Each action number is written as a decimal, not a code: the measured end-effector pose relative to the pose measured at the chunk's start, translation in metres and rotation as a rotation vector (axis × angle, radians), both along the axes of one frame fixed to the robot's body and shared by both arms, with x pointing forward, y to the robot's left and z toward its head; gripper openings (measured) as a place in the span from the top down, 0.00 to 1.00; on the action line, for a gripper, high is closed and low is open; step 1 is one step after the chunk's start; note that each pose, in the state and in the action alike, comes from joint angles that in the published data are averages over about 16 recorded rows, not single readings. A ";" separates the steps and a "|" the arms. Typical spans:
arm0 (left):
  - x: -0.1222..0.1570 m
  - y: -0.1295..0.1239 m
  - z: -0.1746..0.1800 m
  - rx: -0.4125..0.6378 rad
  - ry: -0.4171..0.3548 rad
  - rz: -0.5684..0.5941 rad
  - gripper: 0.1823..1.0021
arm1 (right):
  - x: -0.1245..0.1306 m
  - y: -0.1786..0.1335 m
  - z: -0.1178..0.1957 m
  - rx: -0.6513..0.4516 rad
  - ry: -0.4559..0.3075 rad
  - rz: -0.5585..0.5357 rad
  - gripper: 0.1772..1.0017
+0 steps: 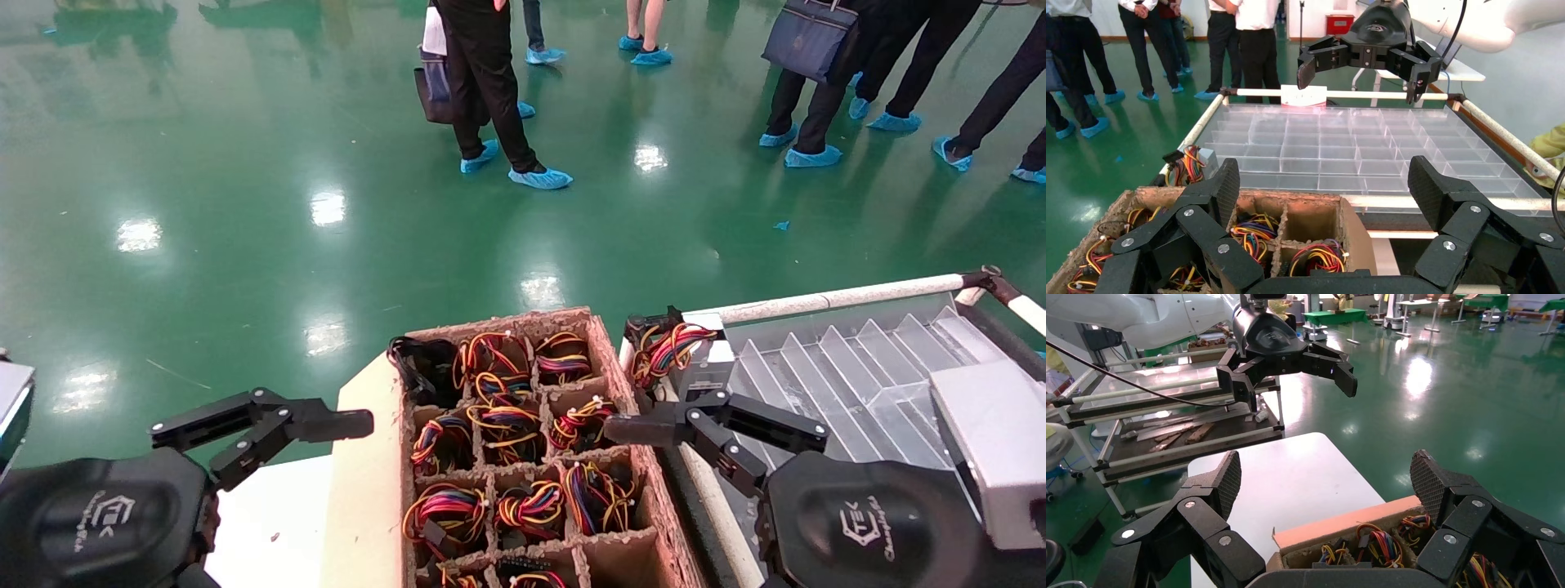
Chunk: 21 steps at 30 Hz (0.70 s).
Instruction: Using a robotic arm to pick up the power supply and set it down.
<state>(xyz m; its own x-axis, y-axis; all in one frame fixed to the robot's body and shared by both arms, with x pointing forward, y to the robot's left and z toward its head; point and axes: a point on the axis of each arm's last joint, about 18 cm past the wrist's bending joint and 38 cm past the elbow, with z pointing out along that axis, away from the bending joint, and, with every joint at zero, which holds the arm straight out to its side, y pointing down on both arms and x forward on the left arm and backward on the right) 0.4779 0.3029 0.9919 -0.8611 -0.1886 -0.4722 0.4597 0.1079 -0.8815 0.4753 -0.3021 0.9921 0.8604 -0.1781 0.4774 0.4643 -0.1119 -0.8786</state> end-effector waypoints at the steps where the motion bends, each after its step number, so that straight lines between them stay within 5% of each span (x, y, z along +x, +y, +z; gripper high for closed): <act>1: 0.000 0.000 0.000 0.000 0.000 0.000 0.00 | 0.000 0.000 0.000 0.000 0.000 0.000 0.00; 21: 0.000 0.000 0.000 0.000 0.000 0.000 0.01 | 0.000 0.000 0.000 0.000 0.000 0.000 0.00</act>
<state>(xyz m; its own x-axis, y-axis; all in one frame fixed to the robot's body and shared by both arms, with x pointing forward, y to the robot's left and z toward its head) 0.4779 0.3029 0.9919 -0.8611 -0.1886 -0.4722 0.4597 0.1079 -0.8815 0.4753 -0.3021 0.9921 0.8604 -0.1781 0.4774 0.4643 -0.1119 -0.8786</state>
